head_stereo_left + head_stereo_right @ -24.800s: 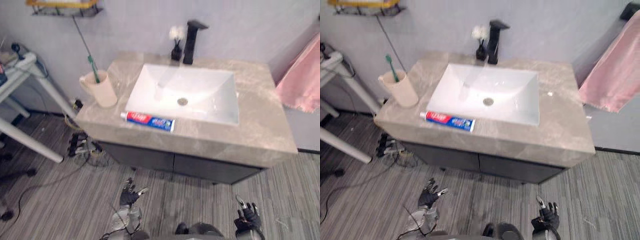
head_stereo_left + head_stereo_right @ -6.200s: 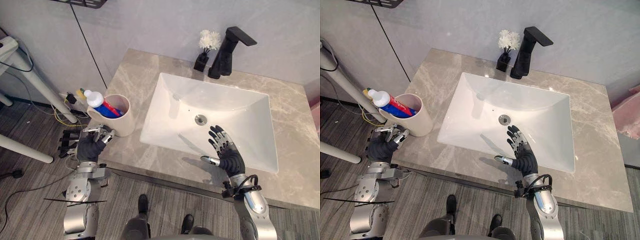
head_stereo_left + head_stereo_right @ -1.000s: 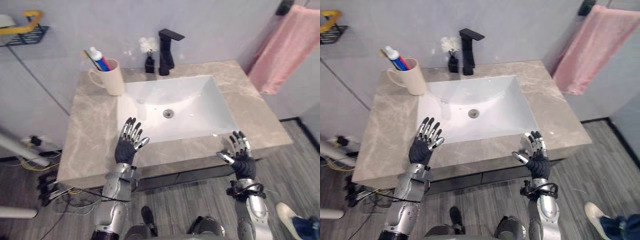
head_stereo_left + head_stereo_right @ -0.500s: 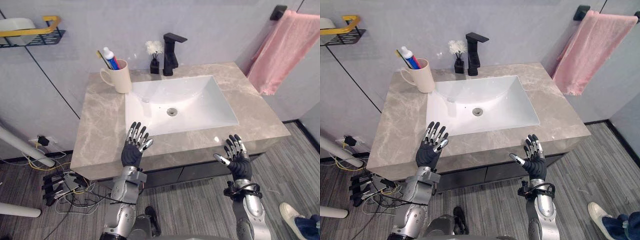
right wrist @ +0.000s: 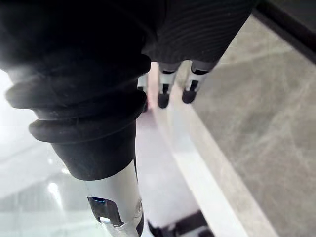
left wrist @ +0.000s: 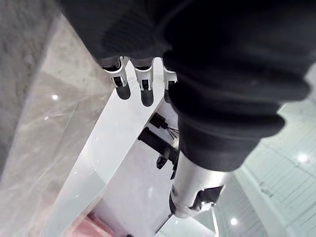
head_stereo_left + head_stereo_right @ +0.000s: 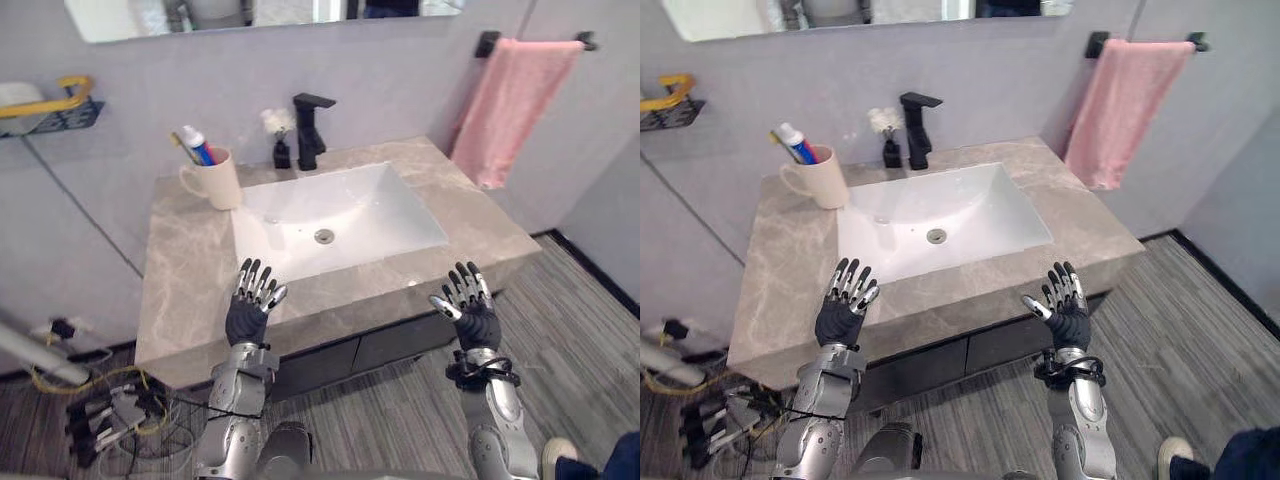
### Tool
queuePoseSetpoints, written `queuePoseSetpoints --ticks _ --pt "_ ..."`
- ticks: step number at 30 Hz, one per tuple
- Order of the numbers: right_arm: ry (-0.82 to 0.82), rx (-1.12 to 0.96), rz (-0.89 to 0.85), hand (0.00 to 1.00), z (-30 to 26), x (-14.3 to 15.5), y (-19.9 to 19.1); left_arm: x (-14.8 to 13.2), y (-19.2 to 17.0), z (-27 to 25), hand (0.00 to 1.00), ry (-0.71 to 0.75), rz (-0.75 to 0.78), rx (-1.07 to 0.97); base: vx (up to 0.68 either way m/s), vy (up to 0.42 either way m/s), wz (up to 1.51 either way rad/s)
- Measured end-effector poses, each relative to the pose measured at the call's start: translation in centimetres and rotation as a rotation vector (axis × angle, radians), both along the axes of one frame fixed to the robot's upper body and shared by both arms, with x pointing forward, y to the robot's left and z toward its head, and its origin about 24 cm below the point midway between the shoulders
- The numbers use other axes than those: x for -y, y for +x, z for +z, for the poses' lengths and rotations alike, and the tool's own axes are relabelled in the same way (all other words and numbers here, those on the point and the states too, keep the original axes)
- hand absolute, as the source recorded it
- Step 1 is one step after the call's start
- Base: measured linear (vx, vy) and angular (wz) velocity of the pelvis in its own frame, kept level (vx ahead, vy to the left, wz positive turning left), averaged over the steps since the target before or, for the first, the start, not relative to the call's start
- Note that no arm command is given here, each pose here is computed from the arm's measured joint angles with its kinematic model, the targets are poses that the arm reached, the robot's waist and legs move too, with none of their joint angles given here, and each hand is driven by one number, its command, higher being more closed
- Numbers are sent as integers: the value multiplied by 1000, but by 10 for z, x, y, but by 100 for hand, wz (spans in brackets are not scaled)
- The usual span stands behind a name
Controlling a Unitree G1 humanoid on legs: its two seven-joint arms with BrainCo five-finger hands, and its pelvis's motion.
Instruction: Organize washtable
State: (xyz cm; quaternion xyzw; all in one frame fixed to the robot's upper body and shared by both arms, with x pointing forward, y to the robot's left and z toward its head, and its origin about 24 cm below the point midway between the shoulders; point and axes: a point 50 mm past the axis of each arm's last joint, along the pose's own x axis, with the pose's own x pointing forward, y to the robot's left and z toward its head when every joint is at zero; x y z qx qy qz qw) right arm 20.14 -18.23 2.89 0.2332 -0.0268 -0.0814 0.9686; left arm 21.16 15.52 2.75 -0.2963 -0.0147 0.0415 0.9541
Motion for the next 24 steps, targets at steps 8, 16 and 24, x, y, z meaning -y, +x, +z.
queuePoseSetpoints --ticks 8,16,24 --pt "187 -130 -27 0 -28 -11 -23 0 5 6 0 72 -32 24 -2 181 -31" --pt "246 -166 62 0 -37 -23 -20 -2 -2 7 0 64 -10 27 69 -4 -25" --pt "146 -187 -98 0 -37 9 -36 -6 3 13 0 136 -21 50 -61 40 -88"
